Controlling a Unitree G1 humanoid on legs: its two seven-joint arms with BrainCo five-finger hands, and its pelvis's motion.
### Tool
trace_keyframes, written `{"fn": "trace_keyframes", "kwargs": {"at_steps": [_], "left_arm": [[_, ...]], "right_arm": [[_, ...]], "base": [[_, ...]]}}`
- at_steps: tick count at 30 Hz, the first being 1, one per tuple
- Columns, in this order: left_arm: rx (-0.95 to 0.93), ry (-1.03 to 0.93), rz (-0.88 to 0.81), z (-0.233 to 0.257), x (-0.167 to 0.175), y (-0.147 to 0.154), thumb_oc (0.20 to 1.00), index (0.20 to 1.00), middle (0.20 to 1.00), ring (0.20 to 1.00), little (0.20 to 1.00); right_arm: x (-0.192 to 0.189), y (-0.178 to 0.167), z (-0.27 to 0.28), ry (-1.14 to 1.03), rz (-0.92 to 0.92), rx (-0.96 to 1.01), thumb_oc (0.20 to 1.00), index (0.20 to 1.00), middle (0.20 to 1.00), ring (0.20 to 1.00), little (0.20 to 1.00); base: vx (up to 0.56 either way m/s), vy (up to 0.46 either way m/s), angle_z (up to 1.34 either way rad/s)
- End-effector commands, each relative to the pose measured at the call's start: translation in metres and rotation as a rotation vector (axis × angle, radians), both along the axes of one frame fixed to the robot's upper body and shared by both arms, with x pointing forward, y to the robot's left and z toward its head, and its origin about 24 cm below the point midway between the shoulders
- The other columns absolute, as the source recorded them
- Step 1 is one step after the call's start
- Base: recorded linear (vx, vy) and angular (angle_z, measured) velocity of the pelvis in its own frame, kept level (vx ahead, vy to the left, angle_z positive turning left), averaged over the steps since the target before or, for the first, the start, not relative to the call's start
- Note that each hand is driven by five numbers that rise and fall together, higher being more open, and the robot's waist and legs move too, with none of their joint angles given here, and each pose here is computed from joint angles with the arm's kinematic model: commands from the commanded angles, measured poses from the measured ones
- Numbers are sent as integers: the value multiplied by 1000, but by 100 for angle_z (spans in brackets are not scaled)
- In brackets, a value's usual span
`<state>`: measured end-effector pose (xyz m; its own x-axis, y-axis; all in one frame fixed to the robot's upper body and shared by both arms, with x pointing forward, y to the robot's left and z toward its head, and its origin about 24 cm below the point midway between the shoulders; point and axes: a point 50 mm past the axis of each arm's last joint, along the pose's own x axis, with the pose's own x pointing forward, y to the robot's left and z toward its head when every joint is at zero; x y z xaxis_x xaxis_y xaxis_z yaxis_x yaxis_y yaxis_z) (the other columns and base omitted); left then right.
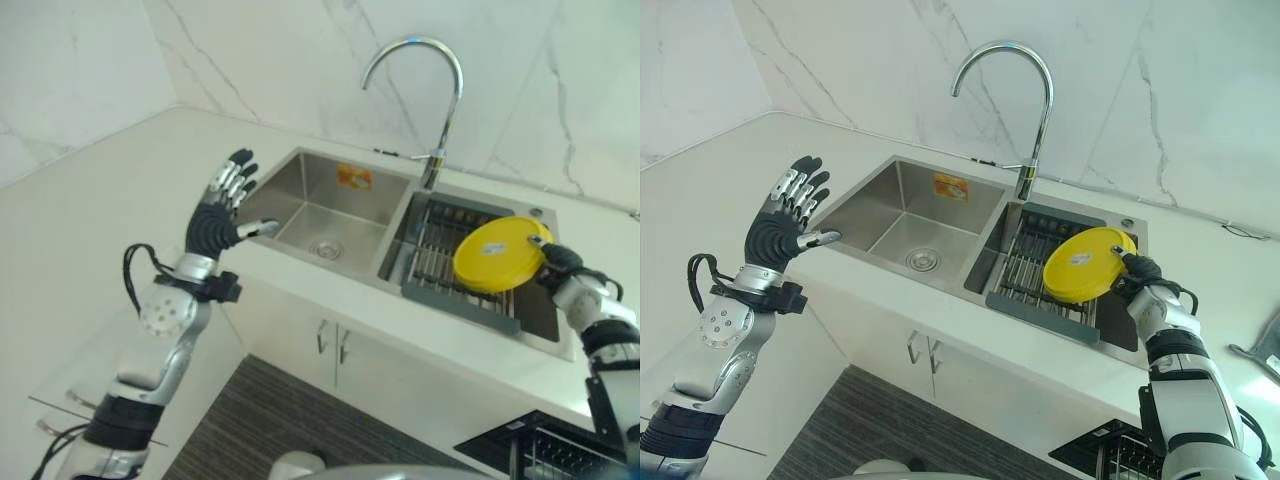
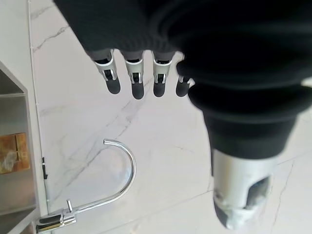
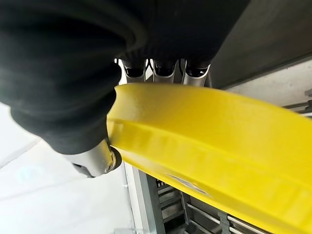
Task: Place the dishes in the dishwasher.
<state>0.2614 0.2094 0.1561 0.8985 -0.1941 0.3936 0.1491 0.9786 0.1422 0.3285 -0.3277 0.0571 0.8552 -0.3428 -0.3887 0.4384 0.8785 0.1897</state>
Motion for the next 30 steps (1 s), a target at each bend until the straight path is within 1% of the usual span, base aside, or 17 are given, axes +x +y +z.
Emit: {"fn": "trace_keyframes", "kwargs": {"at_steps": [1,4,7,10,12,14,19,27,30], "left_arm": [[-10,-75,-33,13,3,-6,1000,1000,1000,1000,1000],[-13,-73,-39,14,3,-7,1000,1000,1000,1000,1000],[-14,-76,-41,15,3,-9,1000,1000,1000,1000,1000],[-15,-85,-42,15,3,-11,1000,1000,1000,1000,1000],[-16,-88,-45,16,3,-11,1000,1000,1000,1000,1000],[-16,-96,-55,17,3,-12,1000,1000,1000,1000,1000],[-15,-102,-53,16,0,-11,1000,1000,1000,1000,1000],[2,-85,-33,8,-11,-2,1000,1000,1000,1000,1000],[-20,-97,-42,6,-19,2,1000,1000,1000,1000,1000]], "right_arm": [[20,3,41,-165,49,11,200,200,200,200,200],[18,3,35,-141,40,72,200,200,200,200,200],[18,3,36,-166,11,85,200,200,200,200,200],[24,12,47,-249,14,128,200,200,200,200,200],[25,17,49,-268,26,143,200,200,200,200,200],[28,35,50,-346,59,257,200,200,200,200,200],[26,45,55,-434,91,354,200,200,200,200,200],[15,66,82,-629,172,385,200,200,200,200,200],[-3,74,93,-723,218,376,200,200,200,200,200]], "base": [[0,0,0],[0,0,0],[0,0,0],[-47,-30,-3],[-49,-43,-4],[-86,-98,-3],[-52,-86,-8],[-28,-105,-5],[-121,-13,-5]]}}
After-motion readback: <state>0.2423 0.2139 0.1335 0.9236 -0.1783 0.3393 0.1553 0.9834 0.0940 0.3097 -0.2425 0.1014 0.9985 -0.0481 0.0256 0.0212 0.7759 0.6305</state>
